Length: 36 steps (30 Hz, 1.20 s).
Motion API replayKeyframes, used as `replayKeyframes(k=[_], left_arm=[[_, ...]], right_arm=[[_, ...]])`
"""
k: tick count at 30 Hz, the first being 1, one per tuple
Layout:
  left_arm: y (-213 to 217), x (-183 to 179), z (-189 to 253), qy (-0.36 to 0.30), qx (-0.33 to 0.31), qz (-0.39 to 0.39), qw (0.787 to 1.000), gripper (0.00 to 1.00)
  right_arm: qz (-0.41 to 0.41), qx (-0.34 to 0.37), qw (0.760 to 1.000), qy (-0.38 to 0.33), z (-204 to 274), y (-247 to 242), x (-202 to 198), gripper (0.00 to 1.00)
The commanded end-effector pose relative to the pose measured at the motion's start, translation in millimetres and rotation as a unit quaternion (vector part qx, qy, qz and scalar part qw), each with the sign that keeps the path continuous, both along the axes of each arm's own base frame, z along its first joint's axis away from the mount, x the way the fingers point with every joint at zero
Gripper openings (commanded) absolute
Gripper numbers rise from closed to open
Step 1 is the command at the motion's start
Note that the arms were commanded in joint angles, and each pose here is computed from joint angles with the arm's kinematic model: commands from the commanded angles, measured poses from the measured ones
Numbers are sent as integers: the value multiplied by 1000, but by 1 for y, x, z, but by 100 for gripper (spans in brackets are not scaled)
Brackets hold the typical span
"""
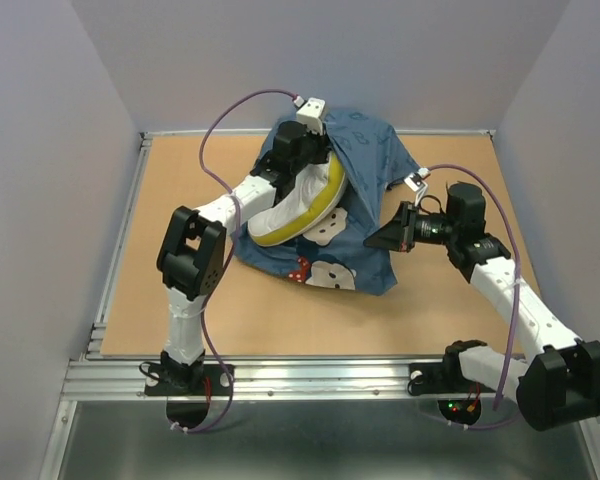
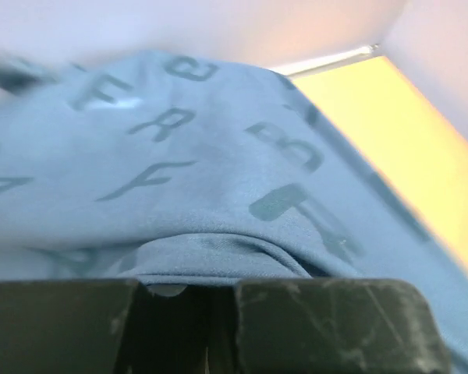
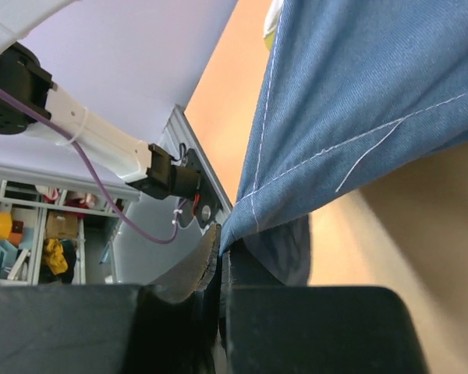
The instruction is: Put the pillow into the pillowcase
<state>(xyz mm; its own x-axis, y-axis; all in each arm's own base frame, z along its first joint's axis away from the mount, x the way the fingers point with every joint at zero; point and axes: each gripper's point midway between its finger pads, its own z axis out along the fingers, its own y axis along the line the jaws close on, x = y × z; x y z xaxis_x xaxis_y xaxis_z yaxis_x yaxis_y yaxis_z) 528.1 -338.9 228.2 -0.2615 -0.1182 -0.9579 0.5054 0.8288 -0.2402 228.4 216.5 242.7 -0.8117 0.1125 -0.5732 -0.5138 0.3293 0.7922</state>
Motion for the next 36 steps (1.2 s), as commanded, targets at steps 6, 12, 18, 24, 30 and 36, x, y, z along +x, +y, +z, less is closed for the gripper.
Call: replayKeyframes(k=[6,12,18,24,30,36], left_arm=[[41,-64,-32,-55,268,-173,946,63],[111,-208,-35,48,252,-333,907,99],[201,-246,-45,60,306,-295,903,99],[194,-283,-67,117,269,-379,878,99],[234,-251,-91,144,356,-278,881,99],[282,-305,-168,233,416,-333,814,99]], right_arm=[[-5,-47,999,-18,-2,-17,11,1],[-21,-84,996,4,-29,-21,33,1],[-30,-126,992,16,-55,-32,31,1],[-9,-117,993,35,-61,-29,22,1],[-6,-123,992,11,-51,-30,23,1],[-2,-123,992,17,-52,-31,18,1]])
